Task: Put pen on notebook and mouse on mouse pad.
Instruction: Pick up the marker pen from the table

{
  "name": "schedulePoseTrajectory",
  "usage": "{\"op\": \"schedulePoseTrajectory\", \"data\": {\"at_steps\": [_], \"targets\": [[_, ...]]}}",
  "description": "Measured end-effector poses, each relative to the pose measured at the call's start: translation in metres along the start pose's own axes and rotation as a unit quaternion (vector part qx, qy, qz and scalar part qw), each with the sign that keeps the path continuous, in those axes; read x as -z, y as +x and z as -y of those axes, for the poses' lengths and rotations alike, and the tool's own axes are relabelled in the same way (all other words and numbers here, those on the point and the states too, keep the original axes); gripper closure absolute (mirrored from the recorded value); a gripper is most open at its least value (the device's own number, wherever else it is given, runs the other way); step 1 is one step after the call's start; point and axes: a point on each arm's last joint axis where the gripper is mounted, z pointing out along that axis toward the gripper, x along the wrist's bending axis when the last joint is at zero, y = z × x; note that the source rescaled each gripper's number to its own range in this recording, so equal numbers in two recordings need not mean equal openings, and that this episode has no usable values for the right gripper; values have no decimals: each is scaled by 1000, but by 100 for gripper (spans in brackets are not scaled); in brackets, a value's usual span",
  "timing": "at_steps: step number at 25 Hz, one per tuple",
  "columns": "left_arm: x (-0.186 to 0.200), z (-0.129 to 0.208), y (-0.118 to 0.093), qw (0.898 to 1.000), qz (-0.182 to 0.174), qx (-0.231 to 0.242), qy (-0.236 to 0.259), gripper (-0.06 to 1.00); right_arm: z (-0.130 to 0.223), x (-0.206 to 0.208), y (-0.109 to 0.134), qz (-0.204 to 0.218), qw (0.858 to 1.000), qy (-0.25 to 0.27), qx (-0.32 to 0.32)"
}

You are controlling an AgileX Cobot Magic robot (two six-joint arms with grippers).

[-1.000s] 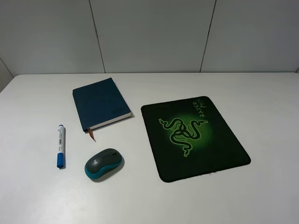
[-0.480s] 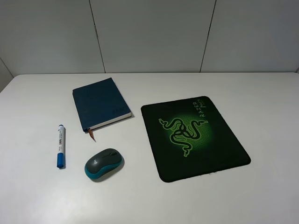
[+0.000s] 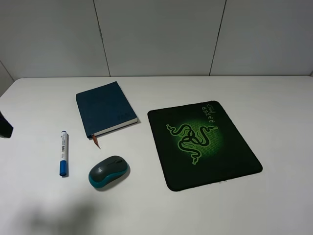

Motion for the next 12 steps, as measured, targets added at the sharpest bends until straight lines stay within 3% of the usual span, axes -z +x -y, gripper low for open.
{"op": "schedulePoseTrajectory", "data": {"at_steps": [12], "targets": [[-69,-35,-6,997,21,7,70,-6,0,0,0,0,1000,0,0]]}}
